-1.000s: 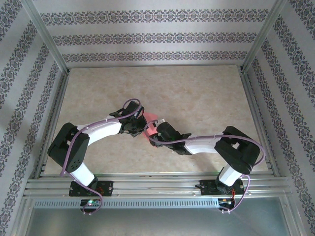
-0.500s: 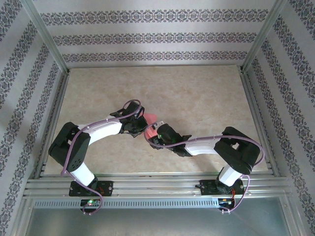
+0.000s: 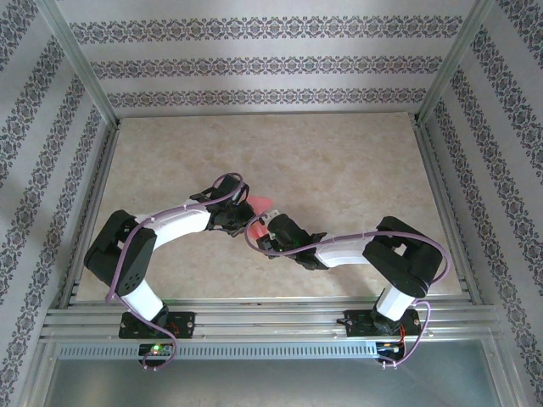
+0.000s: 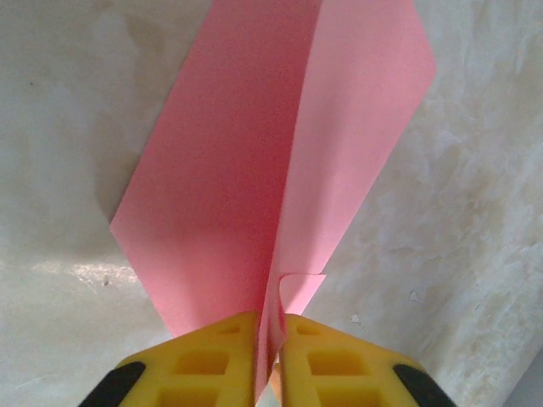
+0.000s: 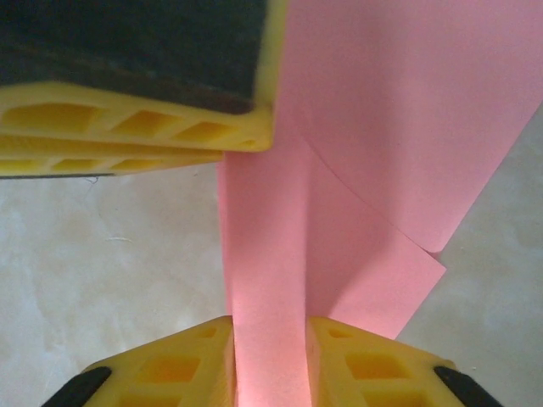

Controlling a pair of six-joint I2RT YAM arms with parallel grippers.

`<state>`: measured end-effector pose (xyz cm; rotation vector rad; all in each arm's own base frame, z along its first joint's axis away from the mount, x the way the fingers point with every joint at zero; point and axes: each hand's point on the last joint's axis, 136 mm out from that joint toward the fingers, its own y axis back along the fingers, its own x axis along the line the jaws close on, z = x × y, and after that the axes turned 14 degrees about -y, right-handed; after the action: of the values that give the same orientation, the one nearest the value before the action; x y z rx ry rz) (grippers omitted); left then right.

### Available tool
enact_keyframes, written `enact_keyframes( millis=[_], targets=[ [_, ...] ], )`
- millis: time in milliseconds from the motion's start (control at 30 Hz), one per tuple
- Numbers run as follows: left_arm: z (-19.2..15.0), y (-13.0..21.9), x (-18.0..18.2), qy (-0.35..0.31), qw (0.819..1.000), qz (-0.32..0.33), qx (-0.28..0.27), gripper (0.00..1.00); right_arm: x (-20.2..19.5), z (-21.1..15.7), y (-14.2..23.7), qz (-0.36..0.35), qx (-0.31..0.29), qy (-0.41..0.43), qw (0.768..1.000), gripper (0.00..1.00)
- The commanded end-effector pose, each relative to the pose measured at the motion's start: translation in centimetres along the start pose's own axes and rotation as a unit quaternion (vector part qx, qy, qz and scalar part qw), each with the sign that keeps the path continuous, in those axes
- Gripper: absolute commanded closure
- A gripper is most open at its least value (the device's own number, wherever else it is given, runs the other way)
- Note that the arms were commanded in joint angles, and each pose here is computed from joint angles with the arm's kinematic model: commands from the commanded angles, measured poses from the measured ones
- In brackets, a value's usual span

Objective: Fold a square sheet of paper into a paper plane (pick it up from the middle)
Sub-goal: Fourth fold the wing at the center of the table.

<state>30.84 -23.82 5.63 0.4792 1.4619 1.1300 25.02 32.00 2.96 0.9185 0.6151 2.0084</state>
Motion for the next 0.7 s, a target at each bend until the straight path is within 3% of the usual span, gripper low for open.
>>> enact_keyframes(
  millis=[0,333,667],
  targets=[
    [0.1,-0.4,0.6,0.023,1.000,0.000,0.005,0.82,0.1,-0.2,0.0,0.001,-0.002,0.017,1.000,0.75],
    [0.5,-0.8,1.2,0.012,1.000,0.008,0.013,0.77,0.3,-0.8,0.8,0.020,0.001,0.027,0.999,0.87],
    [0.1,-1.2,0.6,-0.004,0.999,-0.004,0.033,0.62,0.2,-0.7,1.3,0.029,-0.006,0.033,0.999,0.88]
  ],
)
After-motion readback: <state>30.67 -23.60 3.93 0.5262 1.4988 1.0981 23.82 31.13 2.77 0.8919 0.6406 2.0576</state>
